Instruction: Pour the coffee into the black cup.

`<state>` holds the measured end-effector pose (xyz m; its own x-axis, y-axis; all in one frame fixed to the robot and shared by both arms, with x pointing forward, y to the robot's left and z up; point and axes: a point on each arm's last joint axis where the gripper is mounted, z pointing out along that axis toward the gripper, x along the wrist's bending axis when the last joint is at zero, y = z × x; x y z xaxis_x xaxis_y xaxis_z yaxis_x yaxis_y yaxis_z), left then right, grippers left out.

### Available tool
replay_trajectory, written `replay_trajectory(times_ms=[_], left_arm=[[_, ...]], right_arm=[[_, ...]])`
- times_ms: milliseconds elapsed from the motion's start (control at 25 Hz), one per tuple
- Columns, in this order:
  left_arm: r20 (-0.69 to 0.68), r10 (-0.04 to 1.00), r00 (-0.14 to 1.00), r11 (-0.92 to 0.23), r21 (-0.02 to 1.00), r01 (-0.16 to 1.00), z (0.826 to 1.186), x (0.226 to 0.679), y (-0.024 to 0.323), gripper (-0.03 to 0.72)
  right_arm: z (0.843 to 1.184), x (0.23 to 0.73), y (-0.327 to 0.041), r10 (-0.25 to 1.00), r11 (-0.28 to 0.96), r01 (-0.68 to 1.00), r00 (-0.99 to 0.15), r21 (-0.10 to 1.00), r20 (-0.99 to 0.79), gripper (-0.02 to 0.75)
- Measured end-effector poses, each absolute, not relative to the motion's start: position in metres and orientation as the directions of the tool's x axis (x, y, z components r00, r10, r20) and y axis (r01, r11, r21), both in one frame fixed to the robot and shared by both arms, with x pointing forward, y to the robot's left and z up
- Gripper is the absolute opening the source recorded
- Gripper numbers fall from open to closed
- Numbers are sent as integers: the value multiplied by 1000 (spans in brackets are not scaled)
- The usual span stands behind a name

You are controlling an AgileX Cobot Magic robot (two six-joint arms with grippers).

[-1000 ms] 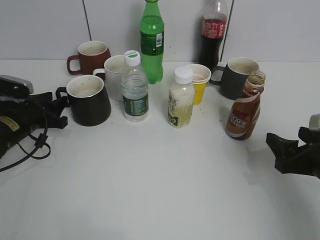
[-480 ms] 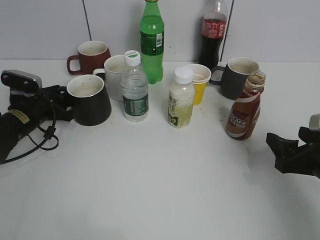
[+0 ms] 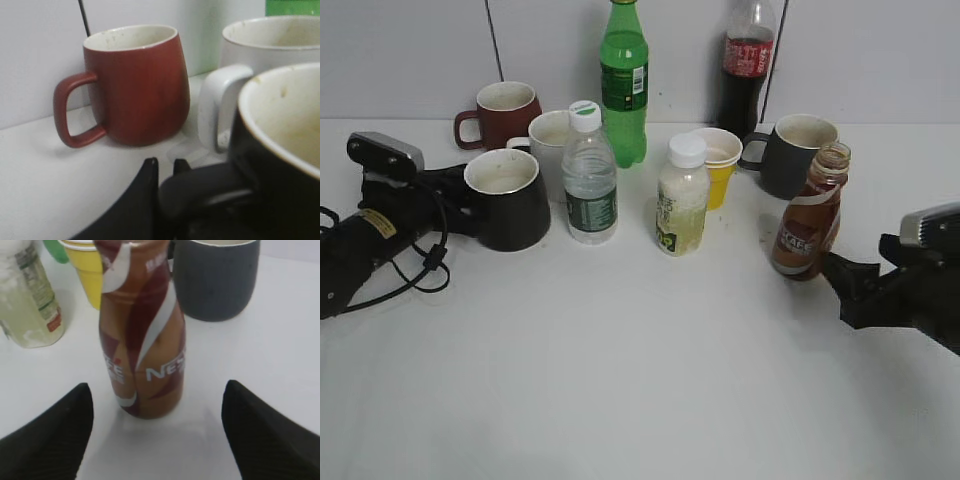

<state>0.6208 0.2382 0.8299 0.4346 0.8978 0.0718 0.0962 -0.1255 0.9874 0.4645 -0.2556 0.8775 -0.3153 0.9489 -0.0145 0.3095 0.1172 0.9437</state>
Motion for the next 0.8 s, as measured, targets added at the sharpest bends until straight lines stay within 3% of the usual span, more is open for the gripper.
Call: replay_trajectory(times_ms=[200, 800], left_arm=[[66, 900, 431, -122, 987, 102, 831, 618, 239, 56], [80, 910, 408, -140, 983, 119, 877, 573, 245, 46]], right_arm=[[867, 484, -246, 917, 147, 296, -400, 944, -18, 606], [835, 540, -233, 891, 119, 275, -453, 954, 19, 588]])
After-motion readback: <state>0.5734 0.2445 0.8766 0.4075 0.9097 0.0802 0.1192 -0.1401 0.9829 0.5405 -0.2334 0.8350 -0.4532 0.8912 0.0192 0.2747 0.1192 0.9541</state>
